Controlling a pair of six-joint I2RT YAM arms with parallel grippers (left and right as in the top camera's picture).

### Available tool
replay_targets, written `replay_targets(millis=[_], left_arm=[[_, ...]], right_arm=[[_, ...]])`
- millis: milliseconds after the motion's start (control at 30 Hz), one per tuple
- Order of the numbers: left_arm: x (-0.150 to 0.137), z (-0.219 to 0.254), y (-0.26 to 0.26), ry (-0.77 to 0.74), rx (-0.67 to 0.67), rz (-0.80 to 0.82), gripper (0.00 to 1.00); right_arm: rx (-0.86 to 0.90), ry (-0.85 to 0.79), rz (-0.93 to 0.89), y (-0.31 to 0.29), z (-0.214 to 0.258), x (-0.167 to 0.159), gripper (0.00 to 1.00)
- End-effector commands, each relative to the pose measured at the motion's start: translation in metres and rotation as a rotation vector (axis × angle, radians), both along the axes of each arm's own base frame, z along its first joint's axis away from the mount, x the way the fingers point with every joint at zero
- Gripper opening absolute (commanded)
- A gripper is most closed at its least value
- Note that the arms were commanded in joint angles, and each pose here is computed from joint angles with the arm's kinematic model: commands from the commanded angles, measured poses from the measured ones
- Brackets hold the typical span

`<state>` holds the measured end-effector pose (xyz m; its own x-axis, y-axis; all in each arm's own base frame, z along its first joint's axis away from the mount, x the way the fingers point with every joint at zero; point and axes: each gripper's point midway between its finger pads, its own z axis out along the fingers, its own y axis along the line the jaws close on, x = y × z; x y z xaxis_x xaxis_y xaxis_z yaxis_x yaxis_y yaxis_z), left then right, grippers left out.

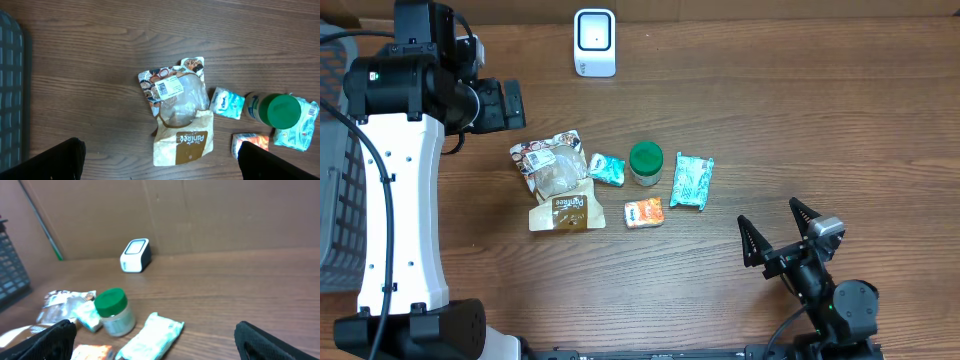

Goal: Scan the item barcode
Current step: 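Move the right gripper forward toward the light green packet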

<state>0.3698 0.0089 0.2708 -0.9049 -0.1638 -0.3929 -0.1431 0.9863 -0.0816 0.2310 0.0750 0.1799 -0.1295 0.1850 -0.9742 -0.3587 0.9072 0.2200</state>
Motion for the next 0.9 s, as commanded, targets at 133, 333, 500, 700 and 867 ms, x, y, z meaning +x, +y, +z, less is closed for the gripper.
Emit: replay_targets(millis=[133,333,500,700,867], left_arm=[[0.003,0.003,0.002,-0.011,0.019,-0.013,1.0],[0.002,0.003,0.002,-0.012,0.019,-0.013,1.0],[0.003,0.003,0.002,-0.011,0.019,-0.013,0.99],[0.003,0.003,0.002,-0.011,0.019,-0.013,0.99],[0.003,0.003,0.002,-0.011,0.019,-0.013,0.99]], right_arm=[[0.014,0.074,0.033,0.005,0.081,-0.002,1.0],[-0.007,0.343,0.083,0.017,0.098,0.019,1.0],[0.019,0.51,0.213,0.042,0.101,0.038,1.0],[0.081,0.646,0.38,0.071,0.079,0.057,1.0],[0.139,0.763,0.485,0.088,0.052,0.065,1.0]])
